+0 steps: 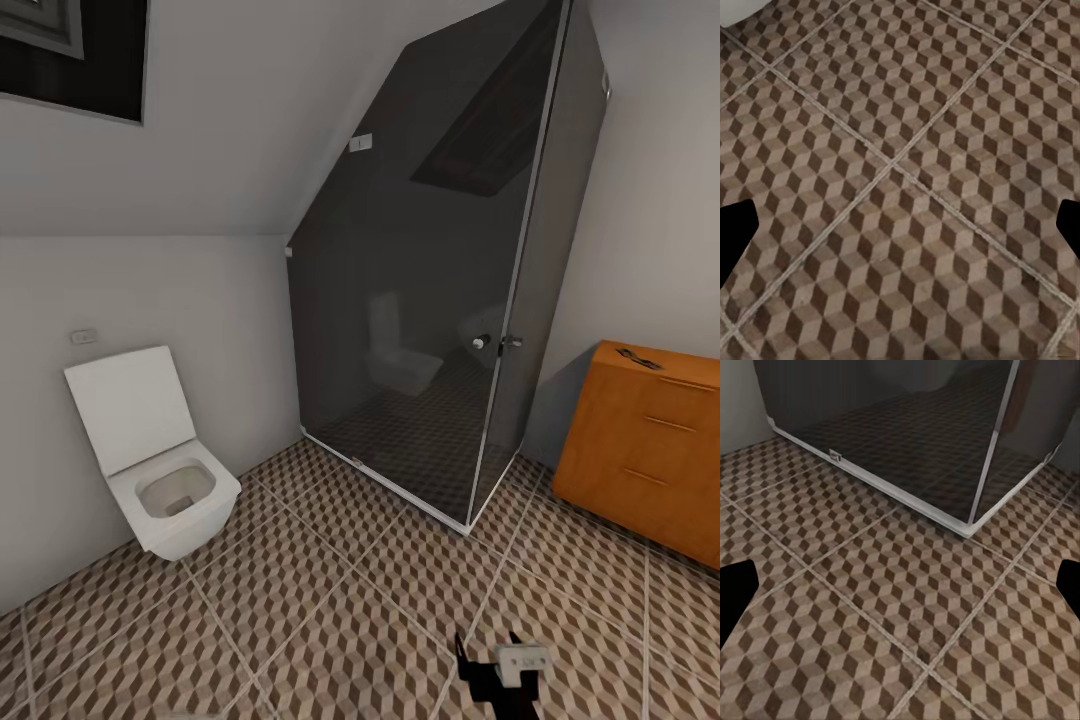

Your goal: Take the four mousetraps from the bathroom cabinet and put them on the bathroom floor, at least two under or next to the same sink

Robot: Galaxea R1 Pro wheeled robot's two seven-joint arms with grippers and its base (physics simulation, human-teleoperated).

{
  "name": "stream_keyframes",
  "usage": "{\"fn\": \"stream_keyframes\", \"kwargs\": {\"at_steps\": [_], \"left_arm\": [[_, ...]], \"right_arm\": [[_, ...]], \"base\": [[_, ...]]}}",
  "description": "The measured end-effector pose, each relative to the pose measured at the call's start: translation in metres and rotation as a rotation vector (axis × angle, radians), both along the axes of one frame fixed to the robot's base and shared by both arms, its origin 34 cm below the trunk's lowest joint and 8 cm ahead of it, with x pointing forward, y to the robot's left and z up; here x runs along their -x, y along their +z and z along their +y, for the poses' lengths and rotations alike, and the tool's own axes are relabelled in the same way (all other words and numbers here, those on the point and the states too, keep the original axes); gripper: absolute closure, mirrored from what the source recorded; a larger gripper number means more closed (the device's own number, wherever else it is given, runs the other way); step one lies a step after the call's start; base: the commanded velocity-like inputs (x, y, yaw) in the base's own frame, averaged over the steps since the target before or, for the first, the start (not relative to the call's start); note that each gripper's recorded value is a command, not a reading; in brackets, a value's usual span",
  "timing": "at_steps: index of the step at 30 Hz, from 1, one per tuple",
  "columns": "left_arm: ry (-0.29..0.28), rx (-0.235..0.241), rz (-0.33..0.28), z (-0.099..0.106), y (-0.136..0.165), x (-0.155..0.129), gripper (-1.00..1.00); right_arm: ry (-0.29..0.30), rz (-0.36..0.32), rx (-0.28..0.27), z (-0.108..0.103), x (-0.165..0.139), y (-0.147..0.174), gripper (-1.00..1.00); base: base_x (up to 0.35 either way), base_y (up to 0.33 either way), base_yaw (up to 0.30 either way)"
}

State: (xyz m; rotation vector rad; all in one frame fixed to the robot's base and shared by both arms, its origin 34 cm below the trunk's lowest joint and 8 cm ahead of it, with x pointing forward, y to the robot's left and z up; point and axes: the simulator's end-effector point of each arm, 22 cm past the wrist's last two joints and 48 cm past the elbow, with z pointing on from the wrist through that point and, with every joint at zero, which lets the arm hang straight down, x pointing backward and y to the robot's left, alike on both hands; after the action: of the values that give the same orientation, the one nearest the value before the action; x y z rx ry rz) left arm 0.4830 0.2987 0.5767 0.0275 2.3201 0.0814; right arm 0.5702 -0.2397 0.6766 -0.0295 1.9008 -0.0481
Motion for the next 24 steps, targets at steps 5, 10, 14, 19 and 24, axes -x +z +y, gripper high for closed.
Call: {"fn": "stream_keyframes", "kwargs": {"at_steps": [5,10,14,19,24], "left_arm": [[-0.001,0.001,0.026,0.000,-0.009,0.010,-1.00],[0.000,0.001,0.068,0.001,-0.024,0.026,-1.00],[0.000,0.000,0.055,0.001,-0.026,0.030,-1.00],[0.001,-0.003,0.014,0.002,-0.022,0.026,-1.00],[0.004,-0.004,0.025,0.004,-0.027,0.033,-1.00]], "right_arm": [[-0.006,0.005,0.007,-0.005,0.001,-0.002,-1.00],[-0.009,0.036,0.012,-0.007,0.009,-0.014,-1.00],[-0.007,0.076,0.013,-0.007,0.019,-0.030,-1.00],[-0.001,0.133,0.009,-0.003,0.036,-0.052,-1.00],[0.001,0.157,0.006,-0.001,0.043,-0.061,-1.00]], "base": [[0.000,0.000,0.000],[0.000,0.000,0.000],[0.000,0.000,-0.033],[0.000,0.000,-0.172],[0.000,0.000,-0.265]]}}
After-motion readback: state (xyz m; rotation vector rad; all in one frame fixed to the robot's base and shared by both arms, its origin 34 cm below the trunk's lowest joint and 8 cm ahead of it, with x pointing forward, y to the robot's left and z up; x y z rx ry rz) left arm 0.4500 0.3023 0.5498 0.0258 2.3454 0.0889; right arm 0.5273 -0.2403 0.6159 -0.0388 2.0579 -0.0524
